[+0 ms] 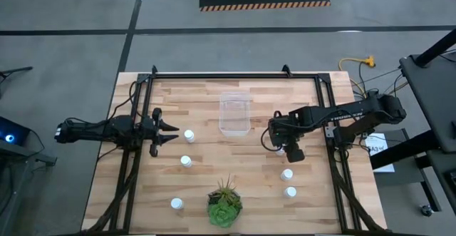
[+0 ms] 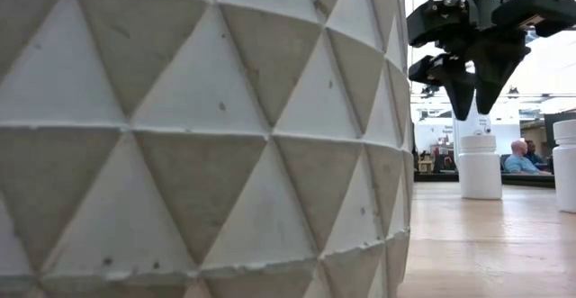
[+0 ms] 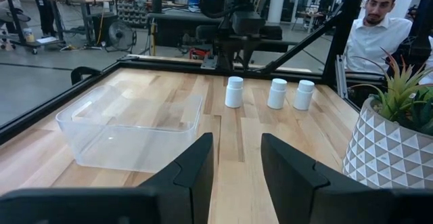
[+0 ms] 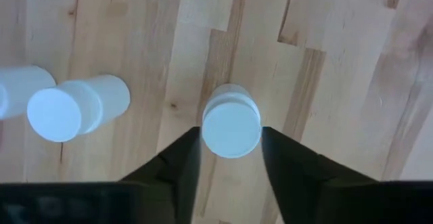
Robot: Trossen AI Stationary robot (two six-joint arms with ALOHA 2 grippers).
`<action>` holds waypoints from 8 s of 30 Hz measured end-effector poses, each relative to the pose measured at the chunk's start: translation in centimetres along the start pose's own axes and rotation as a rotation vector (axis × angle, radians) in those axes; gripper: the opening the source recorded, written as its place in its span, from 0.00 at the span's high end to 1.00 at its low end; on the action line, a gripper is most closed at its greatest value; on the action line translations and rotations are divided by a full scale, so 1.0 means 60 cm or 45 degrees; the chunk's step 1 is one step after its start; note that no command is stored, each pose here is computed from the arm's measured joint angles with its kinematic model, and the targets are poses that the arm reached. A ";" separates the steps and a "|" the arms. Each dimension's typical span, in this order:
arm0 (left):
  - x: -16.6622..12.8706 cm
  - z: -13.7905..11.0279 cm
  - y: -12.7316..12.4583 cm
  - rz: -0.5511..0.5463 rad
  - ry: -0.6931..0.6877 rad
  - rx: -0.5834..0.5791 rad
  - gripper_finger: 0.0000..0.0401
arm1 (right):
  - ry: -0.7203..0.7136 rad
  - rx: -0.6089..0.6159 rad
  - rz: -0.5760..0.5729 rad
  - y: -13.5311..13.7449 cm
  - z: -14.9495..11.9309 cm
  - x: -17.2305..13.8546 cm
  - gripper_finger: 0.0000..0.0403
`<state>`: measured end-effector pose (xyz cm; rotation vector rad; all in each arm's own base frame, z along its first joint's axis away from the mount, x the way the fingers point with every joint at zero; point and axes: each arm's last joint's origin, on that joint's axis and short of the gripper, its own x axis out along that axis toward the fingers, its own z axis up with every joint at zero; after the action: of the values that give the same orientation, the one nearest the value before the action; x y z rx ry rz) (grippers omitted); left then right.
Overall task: Pick and place pill bottles into a basket
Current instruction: Put the white pill bottle into the transparent bin
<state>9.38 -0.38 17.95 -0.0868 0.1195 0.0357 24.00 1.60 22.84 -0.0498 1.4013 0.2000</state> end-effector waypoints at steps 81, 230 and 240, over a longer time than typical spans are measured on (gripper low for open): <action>0.000 0.000 0.000 0.000 0.000 0.000 0.73 | -0.031 -0.074 -0.005 -0.005 -0.021 0.063 0.63; 0.000 0.000 0.000 0.000 0.001 0.000 0.73 | -0.037 0.090 -0.196 -0.384 0.174 0.053 0.49; 0.000 0.000 0.000 0.000 0.001 0.000 0.73 | -0.049 0.089 -0.213 -0.382 0.174 0.041 0.49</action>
<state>9.38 -0.38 17.94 -0.0867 0.1206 0.0358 38.44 -19.02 20.30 -0.1046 1.3570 0.0128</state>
